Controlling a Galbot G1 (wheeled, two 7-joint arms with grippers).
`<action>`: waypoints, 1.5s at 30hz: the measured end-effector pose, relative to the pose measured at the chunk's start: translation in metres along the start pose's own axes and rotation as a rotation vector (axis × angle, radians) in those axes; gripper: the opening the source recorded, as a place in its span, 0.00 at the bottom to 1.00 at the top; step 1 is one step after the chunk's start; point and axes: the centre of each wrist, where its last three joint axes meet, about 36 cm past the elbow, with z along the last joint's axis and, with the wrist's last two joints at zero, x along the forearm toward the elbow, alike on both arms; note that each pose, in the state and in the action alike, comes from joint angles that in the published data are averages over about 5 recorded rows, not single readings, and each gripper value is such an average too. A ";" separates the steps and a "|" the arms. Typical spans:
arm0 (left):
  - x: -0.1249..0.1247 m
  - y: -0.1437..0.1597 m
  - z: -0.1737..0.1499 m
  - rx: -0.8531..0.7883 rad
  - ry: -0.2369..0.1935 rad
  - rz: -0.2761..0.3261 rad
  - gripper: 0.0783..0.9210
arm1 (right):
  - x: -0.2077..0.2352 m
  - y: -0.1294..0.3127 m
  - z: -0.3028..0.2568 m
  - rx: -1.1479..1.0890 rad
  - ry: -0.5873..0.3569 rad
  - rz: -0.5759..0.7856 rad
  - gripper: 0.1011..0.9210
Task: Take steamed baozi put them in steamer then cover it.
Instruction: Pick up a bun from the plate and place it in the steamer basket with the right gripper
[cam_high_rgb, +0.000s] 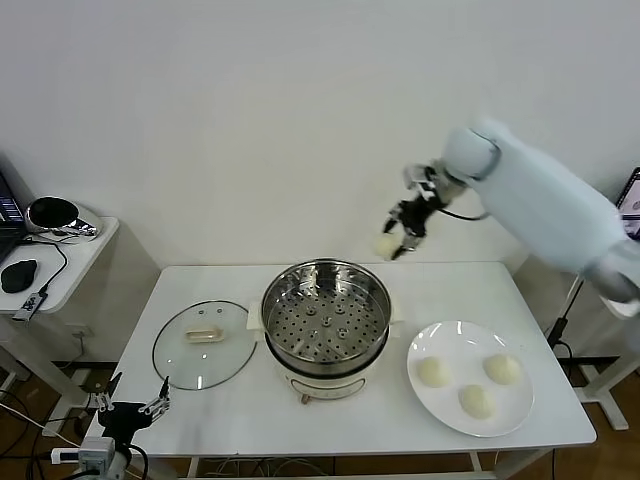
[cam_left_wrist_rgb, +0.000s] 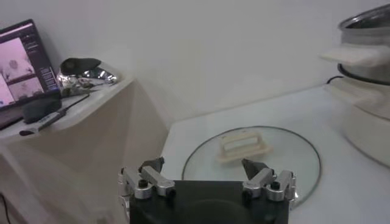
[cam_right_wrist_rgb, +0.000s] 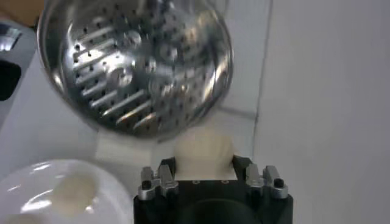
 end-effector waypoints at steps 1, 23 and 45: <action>0.000 0.000 0.001 0.000 0.003 0.000 0.88 | -0.005 -0.005 -0.005 0.049 -0.009 -0.006 0.59; 0.002 0.001 0.012 -0.001 0.035 0.001 0.88 | -0.095 -0.040 -0.083 0.752 0.093 -0.123 0.59; 0.001 0.000 0.018 -0.001 0.051 0.005 0.88 | -0.156 -0.027 -0.086 0.829 0.093 -0.128 0.59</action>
